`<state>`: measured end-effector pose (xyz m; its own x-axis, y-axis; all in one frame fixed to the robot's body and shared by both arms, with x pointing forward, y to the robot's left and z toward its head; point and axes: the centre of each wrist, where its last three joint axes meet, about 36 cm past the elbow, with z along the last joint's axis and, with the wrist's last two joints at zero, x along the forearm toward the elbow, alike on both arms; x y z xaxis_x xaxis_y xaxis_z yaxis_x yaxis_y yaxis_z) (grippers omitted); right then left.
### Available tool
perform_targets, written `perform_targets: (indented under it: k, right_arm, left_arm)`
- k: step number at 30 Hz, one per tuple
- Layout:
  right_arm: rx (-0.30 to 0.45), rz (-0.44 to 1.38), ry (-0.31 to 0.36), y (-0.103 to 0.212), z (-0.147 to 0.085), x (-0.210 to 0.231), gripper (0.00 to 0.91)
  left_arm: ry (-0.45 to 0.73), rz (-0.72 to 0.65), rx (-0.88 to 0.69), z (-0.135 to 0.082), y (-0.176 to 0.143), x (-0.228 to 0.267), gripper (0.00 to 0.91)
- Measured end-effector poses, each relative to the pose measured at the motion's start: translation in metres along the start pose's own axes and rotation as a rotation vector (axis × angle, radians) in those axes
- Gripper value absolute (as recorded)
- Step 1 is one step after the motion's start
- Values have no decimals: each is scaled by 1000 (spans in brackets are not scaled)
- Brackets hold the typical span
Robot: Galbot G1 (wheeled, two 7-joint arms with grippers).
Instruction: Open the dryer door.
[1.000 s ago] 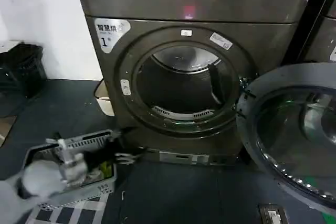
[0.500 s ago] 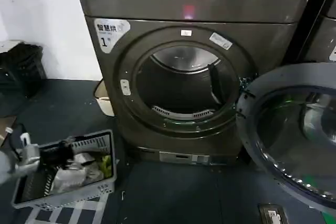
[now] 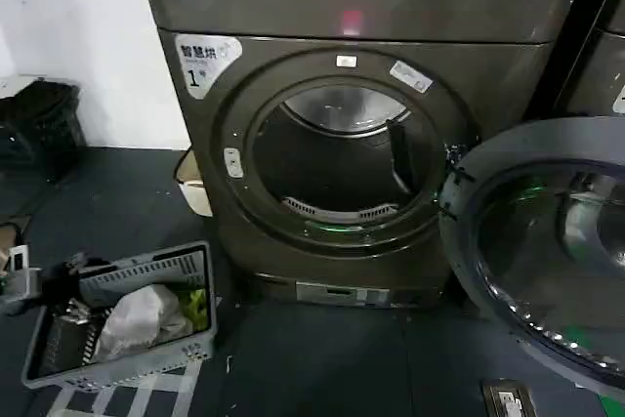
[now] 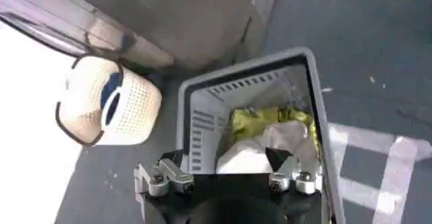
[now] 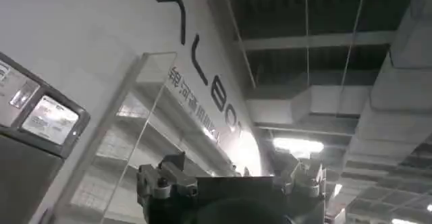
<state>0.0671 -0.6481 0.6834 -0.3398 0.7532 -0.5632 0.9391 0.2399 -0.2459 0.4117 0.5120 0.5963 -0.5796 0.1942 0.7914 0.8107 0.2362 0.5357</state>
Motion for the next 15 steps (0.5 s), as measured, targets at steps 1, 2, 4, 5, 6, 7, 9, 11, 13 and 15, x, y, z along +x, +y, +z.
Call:
perform_targets:
  k: [1, 2, 4, 5, 6, 7, 9, 11, 13, 15]
  right_arm:
    - [2, 0, -1, -1, -1, 0, 907]
    - [4, -1, -1, -1, -1, 0, 907]
    - [8, -3, 1, -2, 0, 0, 907]
    - [9, -2, 3, -2, 0, 0, 907]
    - [10, -2, 3, -2, 0, 0, 907]
    - [10, -2, 3, -2, 0, 0, 907]
    - [10, -2, 2, -2, 0, 0, 907]
    - [11, -1, 2, -2, 0, -1, 907]
    - [11, -1, 4, -3, 1, -1, 907]
    - [13, -4, 5, -3, 2, -2, 907]
  left_arm:
    - [12, 2, -14, 2, 1, 0, 907]
    - [18, 0, -19, 3, 2, 0, 907]
    - [13, -14, -7, 4, 2, 0, 907]
    - [13, -19, -4, 4, 3, 0, 907]
    - [14, -21, -5, 4, 3, 0, 907]
    - [16, -20, -7, 4, 3, 1, 907]
    - [22, -17, -14, 4, 5, 3, 907]
    - [23, -23, -17, 5, 7, 5, 907]
    - [25, -21, -19, 6, 9, 6, 907]
    - [23, -17, -28, 5, 10, 7, 907]
